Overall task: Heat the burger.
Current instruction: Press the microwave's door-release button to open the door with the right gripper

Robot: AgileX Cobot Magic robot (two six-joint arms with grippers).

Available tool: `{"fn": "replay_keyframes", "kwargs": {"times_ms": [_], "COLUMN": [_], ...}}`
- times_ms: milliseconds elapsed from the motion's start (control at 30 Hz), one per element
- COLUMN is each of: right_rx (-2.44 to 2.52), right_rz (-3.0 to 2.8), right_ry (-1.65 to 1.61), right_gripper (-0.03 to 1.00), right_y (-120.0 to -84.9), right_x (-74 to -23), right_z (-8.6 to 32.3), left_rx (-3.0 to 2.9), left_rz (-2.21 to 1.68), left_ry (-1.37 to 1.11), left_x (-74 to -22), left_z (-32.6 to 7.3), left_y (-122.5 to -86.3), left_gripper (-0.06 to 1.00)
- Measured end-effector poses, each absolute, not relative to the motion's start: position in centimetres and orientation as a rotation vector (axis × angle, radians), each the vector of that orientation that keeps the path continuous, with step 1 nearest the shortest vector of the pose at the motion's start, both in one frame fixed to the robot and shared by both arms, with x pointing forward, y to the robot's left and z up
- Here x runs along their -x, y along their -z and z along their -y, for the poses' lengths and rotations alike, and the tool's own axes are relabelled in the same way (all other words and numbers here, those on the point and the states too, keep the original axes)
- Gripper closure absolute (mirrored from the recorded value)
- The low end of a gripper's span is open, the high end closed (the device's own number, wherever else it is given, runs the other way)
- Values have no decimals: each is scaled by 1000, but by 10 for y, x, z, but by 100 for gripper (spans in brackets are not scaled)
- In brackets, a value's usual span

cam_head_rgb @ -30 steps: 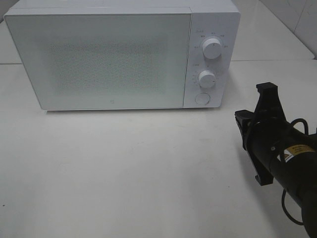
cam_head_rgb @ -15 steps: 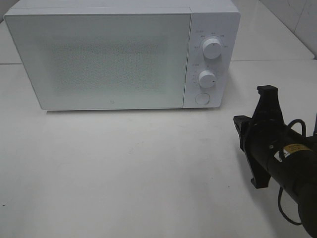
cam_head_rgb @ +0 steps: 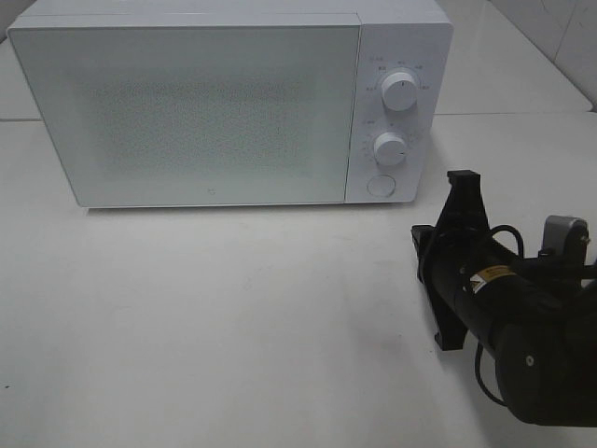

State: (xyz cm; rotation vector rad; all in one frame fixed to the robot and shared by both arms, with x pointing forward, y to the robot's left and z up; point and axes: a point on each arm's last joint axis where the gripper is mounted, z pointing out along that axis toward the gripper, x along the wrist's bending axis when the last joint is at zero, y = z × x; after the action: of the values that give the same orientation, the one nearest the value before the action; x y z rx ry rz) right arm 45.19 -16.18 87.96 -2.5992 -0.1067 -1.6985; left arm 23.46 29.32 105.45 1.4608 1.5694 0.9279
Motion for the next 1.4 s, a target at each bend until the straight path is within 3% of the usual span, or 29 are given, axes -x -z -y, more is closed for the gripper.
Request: {"fn": "replay_keyframes", "kwargs": {"times_ms": [1400], "right_rx": [2616], "right_rz": [156], "right_ry": [1585], "right_gripper": [96], "right_y": [-858], "right_x": [-555], "right_z": [146], "left_rx": [-1461], "left_rz": [-1569], "left_ry": [-928], "left_x": [-235], "left_z": [-293], "left_y": [-1055], "left_gripper": [-3]}}
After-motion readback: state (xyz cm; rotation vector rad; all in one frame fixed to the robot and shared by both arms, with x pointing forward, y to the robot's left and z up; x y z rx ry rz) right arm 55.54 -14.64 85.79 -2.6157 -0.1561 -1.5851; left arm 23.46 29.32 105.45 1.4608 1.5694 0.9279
